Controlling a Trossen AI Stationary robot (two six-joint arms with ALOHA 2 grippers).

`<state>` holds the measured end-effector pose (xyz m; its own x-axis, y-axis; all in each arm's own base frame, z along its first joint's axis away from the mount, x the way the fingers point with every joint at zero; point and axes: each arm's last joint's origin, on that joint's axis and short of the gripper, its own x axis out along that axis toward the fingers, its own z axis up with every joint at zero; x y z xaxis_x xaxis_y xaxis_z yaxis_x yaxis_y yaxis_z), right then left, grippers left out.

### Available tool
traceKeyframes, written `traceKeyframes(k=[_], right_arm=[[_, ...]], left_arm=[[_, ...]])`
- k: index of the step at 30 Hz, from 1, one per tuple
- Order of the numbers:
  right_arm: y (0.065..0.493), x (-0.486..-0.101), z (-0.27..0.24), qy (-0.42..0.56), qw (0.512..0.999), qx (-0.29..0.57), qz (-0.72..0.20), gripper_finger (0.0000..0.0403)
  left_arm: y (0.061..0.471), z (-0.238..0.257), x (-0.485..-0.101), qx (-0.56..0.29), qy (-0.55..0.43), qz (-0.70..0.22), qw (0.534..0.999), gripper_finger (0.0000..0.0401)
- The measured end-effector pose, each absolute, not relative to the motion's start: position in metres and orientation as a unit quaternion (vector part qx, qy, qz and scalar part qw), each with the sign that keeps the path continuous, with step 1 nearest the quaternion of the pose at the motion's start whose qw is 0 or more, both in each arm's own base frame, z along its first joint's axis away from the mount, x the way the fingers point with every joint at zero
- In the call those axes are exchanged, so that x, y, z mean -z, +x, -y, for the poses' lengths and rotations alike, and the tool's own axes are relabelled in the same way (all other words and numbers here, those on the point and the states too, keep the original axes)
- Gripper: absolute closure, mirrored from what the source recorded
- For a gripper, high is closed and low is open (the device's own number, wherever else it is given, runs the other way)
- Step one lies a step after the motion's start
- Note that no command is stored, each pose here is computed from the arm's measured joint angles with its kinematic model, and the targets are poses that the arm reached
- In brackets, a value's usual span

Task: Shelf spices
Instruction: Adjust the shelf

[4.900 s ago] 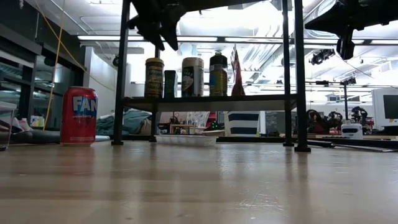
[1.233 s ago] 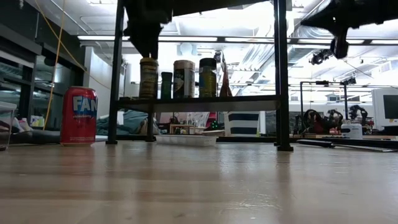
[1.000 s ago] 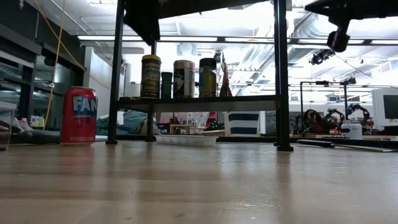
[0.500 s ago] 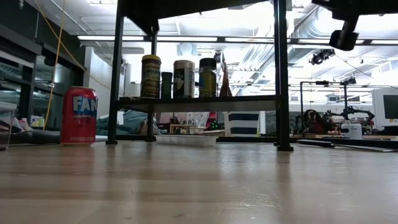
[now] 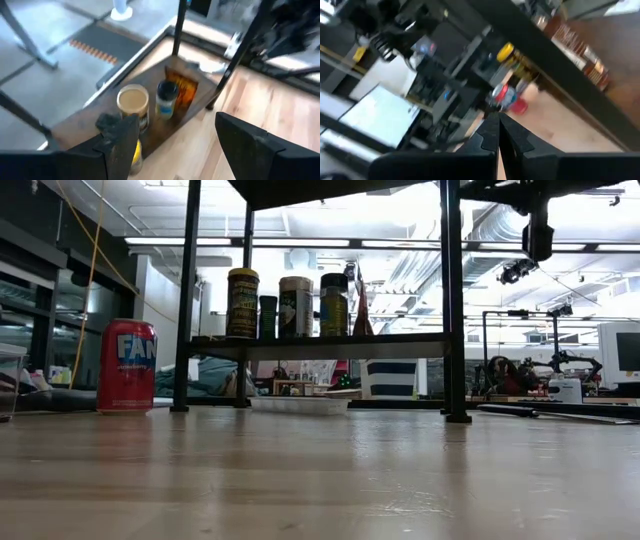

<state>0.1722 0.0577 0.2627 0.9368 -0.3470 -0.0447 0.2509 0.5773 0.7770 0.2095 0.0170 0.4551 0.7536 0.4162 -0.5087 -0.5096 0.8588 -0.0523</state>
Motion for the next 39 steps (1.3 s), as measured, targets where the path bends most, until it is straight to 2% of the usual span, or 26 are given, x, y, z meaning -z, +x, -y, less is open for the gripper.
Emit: traceKeyframes(k=[9,22,29,39], right_arm=[[0.185,-0.253,-0.061,0.415,0.876,0.231,0.082,0.0403],[0.187,-0.254,-0.049,0.373,0.858,0.328,0.126,0.0403],[0.189,-0.256,-0.034,0.361,0.837,0.380,0.155,0.0403],[0.180,-0.268,-0.003,0.318,0.817,0.445,0.182,0.0403]], left_arm=[[0.211,-0.012,-0.454,-0.233,-0.079,-0.255,0.935,0.0144],[0.258,0.022,-0.418,-0.209,-0.075,-0.333,0.916,0.0144],[0.270,0.043,-0.408,-0.227,-0.085,-0.328,0.913,0.0144],[0.262,0.073,-0.408,-0.275,-0.082,-0.284,0.915,0.0144]])
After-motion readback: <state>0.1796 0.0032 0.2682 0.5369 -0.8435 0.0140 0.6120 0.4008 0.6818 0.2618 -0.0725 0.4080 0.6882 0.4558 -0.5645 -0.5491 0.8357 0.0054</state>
